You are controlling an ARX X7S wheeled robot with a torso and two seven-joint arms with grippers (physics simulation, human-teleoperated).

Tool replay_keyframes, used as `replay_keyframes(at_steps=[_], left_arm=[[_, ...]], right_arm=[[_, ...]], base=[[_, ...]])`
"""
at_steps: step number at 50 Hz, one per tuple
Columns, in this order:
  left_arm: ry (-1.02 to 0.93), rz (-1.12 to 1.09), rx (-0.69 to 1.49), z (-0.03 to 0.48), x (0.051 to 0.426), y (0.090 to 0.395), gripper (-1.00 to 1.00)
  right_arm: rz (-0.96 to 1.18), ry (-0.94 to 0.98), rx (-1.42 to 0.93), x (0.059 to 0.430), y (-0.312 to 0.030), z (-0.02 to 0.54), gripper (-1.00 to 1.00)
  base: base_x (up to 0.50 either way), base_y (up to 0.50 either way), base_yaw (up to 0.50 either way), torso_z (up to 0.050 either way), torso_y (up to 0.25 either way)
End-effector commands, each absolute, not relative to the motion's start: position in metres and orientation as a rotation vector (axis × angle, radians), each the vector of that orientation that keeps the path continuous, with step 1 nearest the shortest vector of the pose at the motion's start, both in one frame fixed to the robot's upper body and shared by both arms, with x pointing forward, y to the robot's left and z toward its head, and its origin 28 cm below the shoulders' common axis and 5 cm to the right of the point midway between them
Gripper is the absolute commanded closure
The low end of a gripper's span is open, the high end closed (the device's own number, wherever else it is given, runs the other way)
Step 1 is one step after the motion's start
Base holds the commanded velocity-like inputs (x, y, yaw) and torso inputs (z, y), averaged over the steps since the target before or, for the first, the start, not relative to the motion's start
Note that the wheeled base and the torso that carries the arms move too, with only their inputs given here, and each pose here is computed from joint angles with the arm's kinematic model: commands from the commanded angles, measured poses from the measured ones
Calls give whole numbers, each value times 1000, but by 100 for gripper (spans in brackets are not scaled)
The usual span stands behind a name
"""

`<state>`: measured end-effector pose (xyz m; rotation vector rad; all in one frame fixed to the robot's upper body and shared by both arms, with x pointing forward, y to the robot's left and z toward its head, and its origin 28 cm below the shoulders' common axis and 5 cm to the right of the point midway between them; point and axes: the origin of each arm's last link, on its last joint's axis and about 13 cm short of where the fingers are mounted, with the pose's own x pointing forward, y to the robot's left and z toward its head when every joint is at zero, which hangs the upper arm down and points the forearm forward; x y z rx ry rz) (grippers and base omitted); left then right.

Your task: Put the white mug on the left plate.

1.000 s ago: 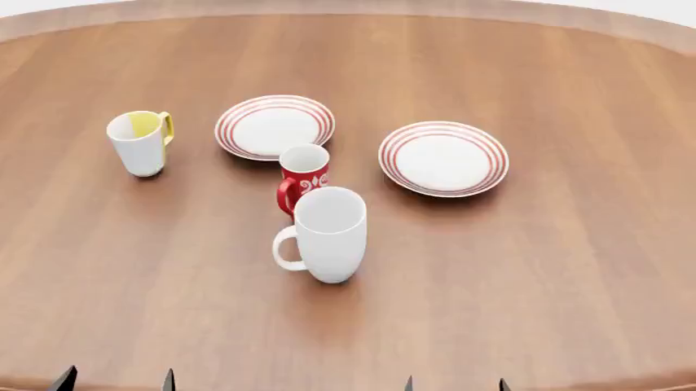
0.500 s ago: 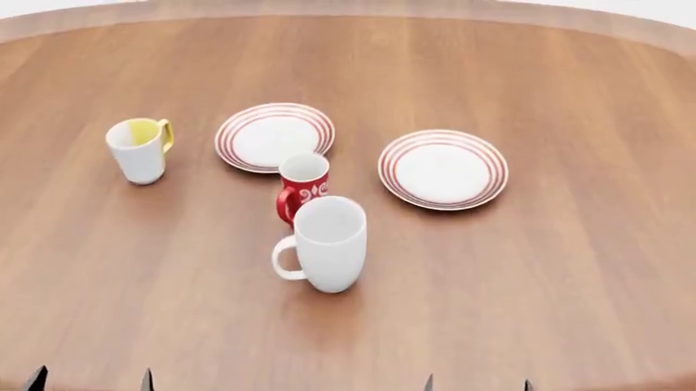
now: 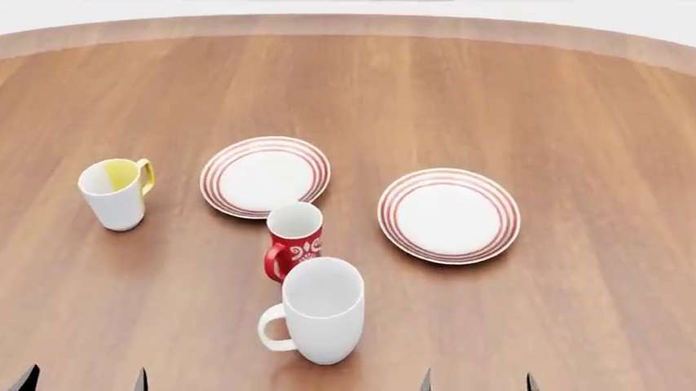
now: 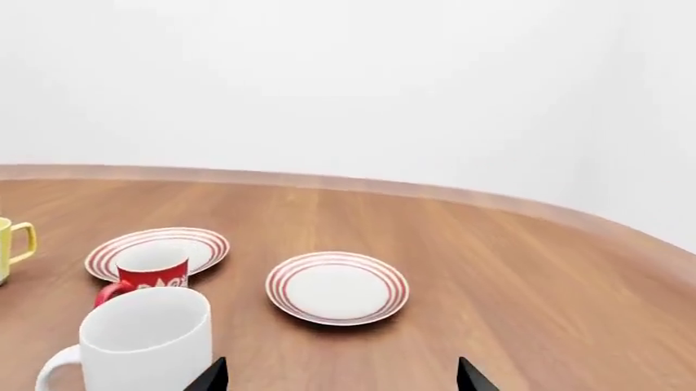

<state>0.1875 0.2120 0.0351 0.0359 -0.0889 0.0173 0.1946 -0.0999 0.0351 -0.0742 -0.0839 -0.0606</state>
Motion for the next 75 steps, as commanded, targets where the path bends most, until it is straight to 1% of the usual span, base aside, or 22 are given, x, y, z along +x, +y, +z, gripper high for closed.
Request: replay_keyframes(at_steps=[1, 69, 75], left_arm=[[-86, 15, 39, 33, 189, 212, -100], [-94, 4, 50, 31, 190, 211, -100], [-109, -16, 60, 31, 188, 211, -100]], right_arm=[[-53, -83, -79, 196, -99, 34, -100], [-43, -73, -71, 197, -97, 29, -100], [-49, -77, -75, 197, -98, 28, -100]], base=[[398, 0, 0, 0, 0], [403, 0, 0, 0, 0], [53, 0, 0, 0, 0]])
